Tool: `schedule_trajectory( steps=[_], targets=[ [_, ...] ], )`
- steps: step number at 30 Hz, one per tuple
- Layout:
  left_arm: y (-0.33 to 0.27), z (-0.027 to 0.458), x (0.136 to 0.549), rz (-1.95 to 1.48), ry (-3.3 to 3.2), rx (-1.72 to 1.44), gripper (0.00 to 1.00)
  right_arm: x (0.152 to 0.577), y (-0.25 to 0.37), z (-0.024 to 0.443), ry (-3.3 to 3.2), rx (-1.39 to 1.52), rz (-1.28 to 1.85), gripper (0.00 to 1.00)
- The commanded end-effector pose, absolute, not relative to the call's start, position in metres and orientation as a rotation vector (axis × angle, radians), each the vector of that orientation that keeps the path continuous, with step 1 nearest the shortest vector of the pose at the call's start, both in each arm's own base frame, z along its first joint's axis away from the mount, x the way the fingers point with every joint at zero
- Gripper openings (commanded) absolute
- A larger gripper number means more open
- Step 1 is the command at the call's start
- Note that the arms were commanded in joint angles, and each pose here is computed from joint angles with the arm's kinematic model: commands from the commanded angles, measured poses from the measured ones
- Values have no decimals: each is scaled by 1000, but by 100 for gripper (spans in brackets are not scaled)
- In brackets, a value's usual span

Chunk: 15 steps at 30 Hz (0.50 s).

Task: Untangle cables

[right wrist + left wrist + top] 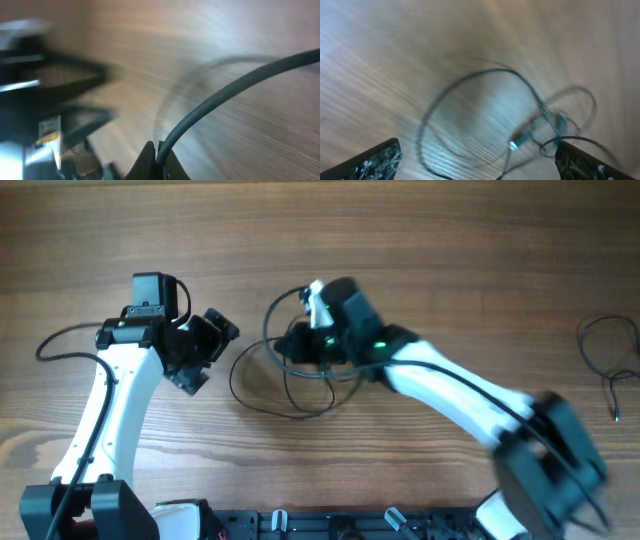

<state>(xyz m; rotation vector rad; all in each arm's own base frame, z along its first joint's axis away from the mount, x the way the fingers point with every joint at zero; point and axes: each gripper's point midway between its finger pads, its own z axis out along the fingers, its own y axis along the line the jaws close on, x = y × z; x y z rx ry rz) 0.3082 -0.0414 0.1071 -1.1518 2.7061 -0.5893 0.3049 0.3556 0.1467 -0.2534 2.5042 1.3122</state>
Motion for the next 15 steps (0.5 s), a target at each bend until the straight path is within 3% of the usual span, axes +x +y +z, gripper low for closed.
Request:
schedule_trajectory(
  steps=[1,6,15],
  targets=[
    [-75,123,315,-876,2747,-694,100,290,345,237,2206,-540,1361,4],
    [-90,133,319,-987,2715,-594,100,280,334,286,2039,-609,1347,4],
    [-132,129,310,-961,2783,-407,100,289,322,302,1973,-608,1311,4]
  ],
)
